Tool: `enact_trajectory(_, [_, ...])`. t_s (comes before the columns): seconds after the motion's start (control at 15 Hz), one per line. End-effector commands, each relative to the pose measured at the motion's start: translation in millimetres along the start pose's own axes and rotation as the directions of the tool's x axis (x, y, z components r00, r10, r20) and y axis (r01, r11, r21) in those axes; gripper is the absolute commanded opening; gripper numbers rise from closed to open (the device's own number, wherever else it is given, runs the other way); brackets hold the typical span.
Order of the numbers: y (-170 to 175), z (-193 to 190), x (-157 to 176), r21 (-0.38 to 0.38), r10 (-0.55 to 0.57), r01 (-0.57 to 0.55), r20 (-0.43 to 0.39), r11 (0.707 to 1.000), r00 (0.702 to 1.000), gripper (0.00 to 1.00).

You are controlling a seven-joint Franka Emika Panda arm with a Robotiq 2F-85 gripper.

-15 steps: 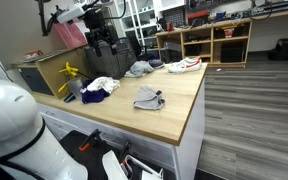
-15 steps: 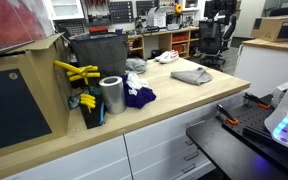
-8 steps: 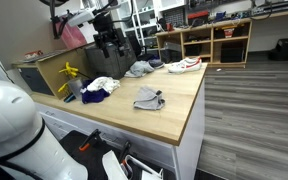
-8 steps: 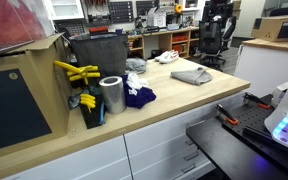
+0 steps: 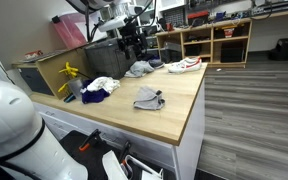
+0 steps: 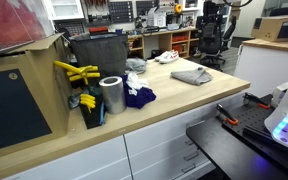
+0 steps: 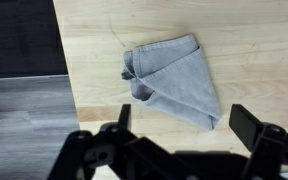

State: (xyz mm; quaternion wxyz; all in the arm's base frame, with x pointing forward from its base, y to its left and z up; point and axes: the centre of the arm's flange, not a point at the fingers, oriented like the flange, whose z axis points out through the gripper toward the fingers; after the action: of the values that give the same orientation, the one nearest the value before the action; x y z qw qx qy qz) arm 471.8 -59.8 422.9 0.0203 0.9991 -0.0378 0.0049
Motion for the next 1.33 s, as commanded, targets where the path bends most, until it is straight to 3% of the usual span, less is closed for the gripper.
enact_trajectory(0.0, [7, 18, 45, 0.02, -0.056, 0.055, 0.037, 0.998, 0.998, 1.0])
enact_trajectory(0.87, [-41, 97, 111, 0.019, -0.189, 0.189, 0.165, 0.982, 0.968, 1.0])
enact_trajectory(0.93, [-46, 104, 113, 0.015, -0.202, 0.202, 0.173, 0.979, 0.964, 0.75])
enact_trajectory(1.0, [-51, 110, 115, 0.012, -0.212, 0.214, 0.18, 0.977, 0.961, 0.74])
enact_trajectory(1.27, [-60, 133, 114, -0.017, -0.239, 0.247, 0.206, 0.969, 0.949, 0.42])
